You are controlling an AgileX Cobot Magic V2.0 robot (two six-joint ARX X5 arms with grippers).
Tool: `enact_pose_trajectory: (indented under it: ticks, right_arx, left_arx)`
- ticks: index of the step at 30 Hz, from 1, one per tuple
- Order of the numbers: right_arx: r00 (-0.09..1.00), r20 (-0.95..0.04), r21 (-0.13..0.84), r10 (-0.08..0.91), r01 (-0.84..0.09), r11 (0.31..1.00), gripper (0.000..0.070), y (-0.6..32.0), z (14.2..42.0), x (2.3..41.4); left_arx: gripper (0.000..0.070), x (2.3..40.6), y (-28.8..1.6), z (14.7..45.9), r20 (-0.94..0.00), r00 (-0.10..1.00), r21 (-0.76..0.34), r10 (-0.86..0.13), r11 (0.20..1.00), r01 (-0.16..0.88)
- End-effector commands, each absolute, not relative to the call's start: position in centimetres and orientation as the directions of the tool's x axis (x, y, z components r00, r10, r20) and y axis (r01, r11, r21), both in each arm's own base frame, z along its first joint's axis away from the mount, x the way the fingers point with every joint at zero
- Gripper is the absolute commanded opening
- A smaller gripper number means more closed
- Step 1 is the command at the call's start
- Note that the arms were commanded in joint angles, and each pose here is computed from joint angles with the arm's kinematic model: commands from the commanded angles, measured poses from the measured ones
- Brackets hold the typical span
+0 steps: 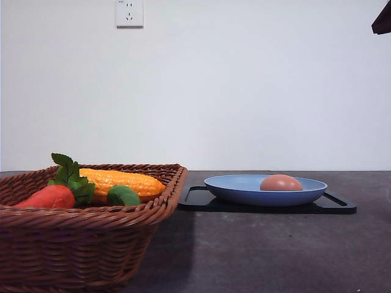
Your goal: Transfer egg from basket to plate and serve
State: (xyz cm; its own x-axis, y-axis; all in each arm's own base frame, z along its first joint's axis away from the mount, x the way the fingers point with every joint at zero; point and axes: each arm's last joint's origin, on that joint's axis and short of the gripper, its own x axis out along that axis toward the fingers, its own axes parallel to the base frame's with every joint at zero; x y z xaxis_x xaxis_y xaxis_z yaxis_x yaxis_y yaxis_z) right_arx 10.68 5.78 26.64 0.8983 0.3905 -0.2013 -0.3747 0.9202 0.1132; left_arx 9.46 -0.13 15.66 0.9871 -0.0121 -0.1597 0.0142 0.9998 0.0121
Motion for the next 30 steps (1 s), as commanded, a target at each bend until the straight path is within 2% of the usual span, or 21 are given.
enact_pose_trajectory:
  ticks: [1, 25, 30]
  right_arx:
    - [0.9, -0.186, 0.125, 0.394, -0.376, 0.918, 0.0, 5.86, 26.88, 10.7]
    - [0.9, -0.186, 0.123, 0.393, -0.376, 0.918, 0.0, 5.85, 26.88, 10.7]
    - [0.915, -0.176, 0.028, 0.363, -0.364, 0.931, 0.0, 5.59, 26.81, 10.51]
  left_arx:
    - [0.0, 9.55, -0.12, 14.74, -0.191, 0.981, -0.015, -0.01, 1.0, 0.008]
    - [0.0, 9.57, -0.12, 14.83, -0.182, 0.983, -0.022, -0.011, 1.0, 0.007]
    - [0.0, 9.57, -0.12, 14.83, -0.182, 0.983, -0.021, -0.01, 1.0, 0.007]
